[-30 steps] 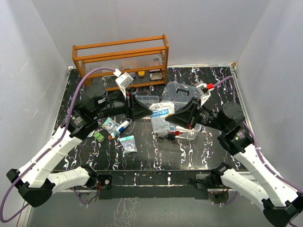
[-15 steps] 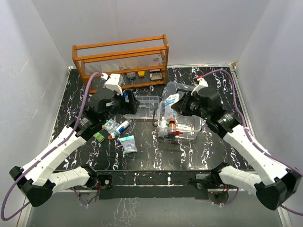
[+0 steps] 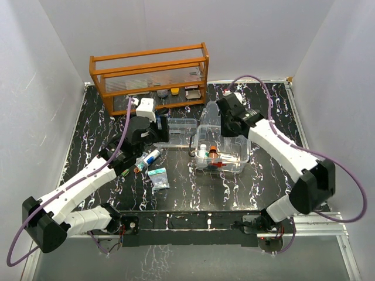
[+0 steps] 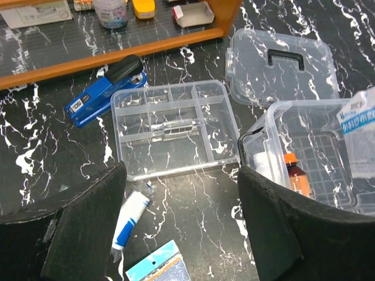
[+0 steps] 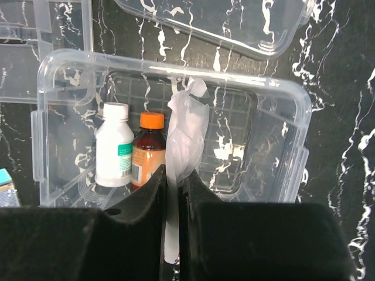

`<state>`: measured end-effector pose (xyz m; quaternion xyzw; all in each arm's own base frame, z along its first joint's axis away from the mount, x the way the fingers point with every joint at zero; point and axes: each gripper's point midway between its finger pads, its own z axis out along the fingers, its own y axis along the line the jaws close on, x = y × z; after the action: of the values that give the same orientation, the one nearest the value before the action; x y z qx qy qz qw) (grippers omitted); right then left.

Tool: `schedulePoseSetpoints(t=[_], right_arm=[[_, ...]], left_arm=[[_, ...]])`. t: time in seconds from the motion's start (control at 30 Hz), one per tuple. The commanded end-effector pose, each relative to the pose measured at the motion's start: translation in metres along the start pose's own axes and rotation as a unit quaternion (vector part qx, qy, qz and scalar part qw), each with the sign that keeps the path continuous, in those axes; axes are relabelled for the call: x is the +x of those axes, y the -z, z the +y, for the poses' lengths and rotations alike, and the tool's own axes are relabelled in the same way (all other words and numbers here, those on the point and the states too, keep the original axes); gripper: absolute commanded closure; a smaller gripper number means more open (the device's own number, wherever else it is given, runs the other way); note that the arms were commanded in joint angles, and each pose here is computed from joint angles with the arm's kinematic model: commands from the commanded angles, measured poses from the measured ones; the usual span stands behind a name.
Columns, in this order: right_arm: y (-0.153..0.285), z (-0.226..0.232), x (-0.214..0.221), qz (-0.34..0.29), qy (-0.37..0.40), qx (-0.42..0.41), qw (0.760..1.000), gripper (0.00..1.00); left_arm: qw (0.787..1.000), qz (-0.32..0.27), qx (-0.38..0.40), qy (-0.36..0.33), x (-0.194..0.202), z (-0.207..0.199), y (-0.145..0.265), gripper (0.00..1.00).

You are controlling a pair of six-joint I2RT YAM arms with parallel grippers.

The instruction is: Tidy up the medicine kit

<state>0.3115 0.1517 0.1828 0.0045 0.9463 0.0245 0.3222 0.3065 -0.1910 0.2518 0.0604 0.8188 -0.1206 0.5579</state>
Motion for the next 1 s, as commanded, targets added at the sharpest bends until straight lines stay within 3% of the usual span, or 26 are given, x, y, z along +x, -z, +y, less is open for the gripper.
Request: schedulePoseSetpoints(t=[0.0,0.27,0.53,0.97], right_arm=[[-0.002,-0.005,-0.013,0.012,0.047,0.03,0.998,1.0],[-0.021,-0.001,0.011,0.058,0.037,0.032,0.997,1.0],[-0.044,-0.02,0.041,0.11,0.051,0.103,0.987,1.0],[-0.064,-0.047,0.073,0.139,0.074,0.187,0.97,1.0]], left_arm=[[0.999,-0.052,0.006,0.011,-0.018,0.003,0.007,0.24],[0.999,-0.05,-0.004,0.011,-0.014,0.008,0.01,0.24],[0.999,-0.045,-0.004,0.007,-0.011,0.008,0.009,0.23],[0.999,-0.037,-0.007,0.005,-0.007,0.008,0.005,0.22]])
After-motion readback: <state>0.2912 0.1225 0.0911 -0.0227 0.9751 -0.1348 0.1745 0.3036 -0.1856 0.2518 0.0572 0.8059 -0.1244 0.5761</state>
